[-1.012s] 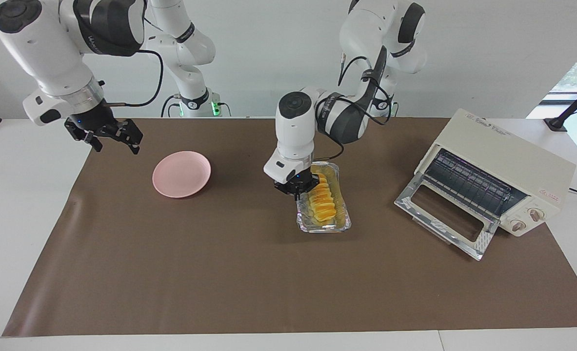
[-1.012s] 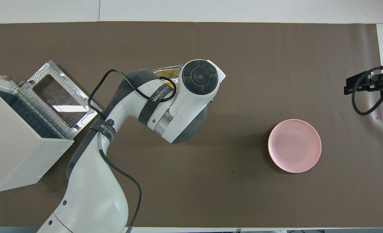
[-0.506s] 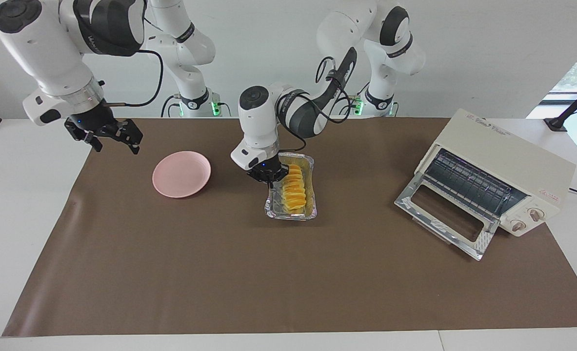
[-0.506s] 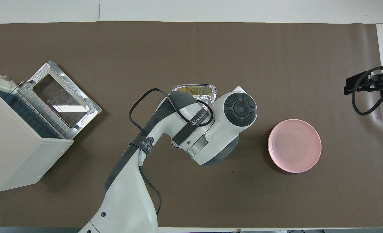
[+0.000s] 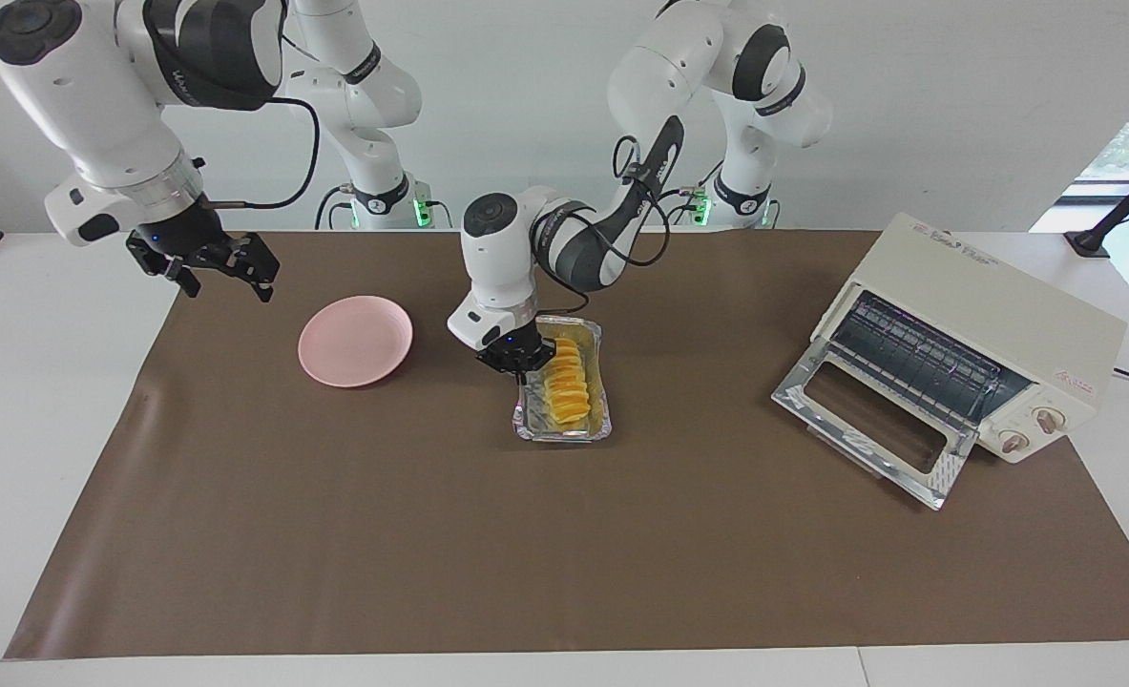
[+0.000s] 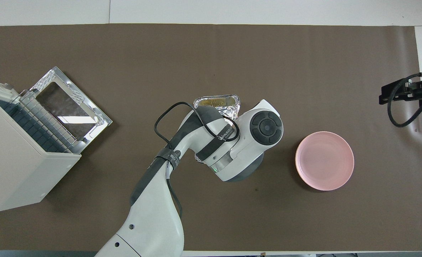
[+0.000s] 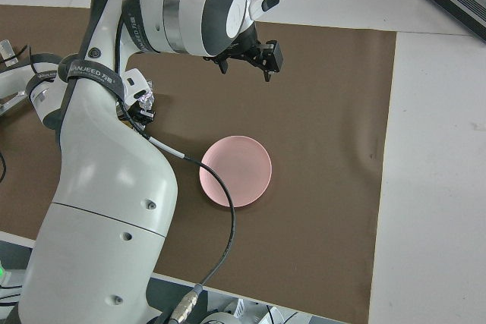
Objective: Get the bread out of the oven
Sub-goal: 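Carry the foil tray to the table center and lower it, then release the tray and withdraw the left gripper toward the oven, then grasp the foil tray with the right gripper, then slide the foil tray beside the pink plate with the right gripper, then grasp the bread slices in the tray with the right gripper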
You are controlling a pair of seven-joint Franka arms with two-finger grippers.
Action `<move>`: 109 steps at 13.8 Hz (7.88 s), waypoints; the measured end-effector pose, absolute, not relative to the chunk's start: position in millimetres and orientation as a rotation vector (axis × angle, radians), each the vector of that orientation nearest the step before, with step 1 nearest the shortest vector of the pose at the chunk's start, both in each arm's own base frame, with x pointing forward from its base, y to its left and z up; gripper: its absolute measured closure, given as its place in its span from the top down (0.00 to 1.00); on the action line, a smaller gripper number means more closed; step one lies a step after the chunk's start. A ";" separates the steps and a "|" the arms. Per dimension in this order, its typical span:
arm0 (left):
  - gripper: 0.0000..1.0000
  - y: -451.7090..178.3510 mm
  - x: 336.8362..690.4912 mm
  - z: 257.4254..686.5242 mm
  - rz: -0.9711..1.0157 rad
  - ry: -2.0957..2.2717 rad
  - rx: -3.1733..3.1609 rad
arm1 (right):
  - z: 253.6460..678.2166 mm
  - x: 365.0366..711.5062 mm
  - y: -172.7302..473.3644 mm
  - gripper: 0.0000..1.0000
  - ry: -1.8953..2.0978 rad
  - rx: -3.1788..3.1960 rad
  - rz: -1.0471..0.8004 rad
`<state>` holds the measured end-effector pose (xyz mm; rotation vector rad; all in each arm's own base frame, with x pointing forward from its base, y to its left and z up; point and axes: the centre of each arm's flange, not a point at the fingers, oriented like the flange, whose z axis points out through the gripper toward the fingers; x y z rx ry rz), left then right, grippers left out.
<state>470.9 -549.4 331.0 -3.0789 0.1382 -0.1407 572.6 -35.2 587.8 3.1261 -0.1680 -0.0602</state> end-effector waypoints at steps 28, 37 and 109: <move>1.00 -65.1 578.3 631.6 -0.051 -0.055 -3.135 | 479.2 604.7 133.1 1.00 0.239 3.156 0.041; 1.00 -54.9 537.2 643.4 0.132 0.084 -3.136 | 373.8 585.2 268.8 1.00 0.226 3.184 0.020; 1.00 -41.7 547.3 633.5 0.104 0.183 -3.136 | 313.7 659.0 16.8 1.00 -0.127 3.290 0.151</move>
